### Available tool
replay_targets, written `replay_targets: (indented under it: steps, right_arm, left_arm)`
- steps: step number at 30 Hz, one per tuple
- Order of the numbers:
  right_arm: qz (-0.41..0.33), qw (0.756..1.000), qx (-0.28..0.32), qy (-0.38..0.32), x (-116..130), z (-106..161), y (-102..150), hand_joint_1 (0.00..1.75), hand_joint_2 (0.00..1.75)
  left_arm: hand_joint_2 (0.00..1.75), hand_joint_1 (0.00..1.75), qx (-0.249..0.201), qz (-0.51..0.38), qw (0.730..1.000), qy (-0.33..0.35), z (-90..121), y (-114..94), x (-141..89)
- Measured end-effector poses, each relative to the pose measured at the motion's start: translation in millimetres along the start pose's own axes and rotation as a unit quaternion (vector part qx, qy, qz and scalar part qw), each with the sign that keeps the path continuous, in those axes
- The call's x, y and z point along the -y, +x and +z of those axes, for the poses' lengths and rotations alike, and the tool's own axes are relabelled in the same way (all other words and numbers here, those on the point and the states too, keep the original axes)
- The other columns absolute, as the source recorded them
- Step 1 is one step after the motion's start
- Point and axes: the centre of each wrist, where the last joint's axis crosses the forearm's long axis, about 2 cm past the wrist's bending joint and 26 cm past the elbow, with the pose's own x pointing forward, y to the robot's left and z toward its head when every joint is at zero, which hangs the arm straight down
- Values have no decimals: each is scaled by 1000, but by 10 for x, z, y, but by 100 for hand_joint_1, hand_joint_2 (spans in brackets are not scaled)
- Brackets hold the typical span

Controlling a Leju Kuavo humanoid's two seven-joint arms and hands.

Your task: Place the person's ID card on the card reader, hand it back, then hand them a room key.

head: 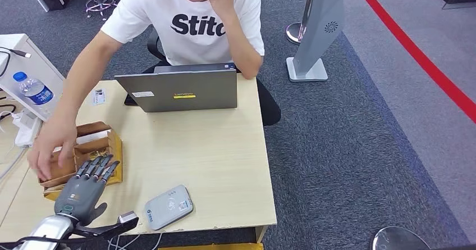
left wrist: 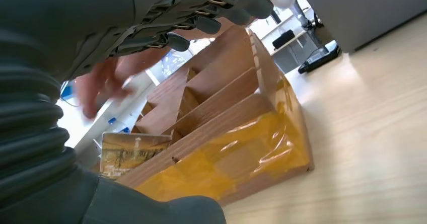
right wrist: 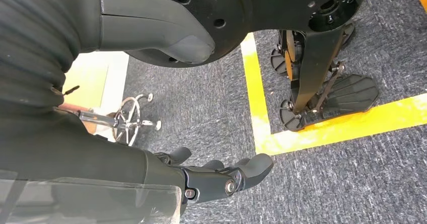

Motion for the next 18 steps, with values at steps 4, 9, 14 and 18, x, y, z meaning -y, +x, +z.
replay_targets:
  steps: [4, 9, 14, 18]
  right_arm:
    - [0, 1000, 0, 0, 2, 0, 0, 0, 175]
    - [0, 1000, 0, 0, 4, 0, 1, 0, 175]
    - [-1, 1000, -2, -1, 9, -1, 2, 0, 175]
    - [-3, 1000, -4, -3, 15, -2, -2, 0, 175]
  left_arm:
    - [175, 0, -1, -4, 1000, -9, 14, -30, 39]
    - [175, 0, -2, -5, 1000, -16, 23, -45, 71]
    - [175, 0, -7, -8, 1000, -25, 52, -76, 112]
    - [175, 0, -19, -10, 999, -32, 130, -129, 164]
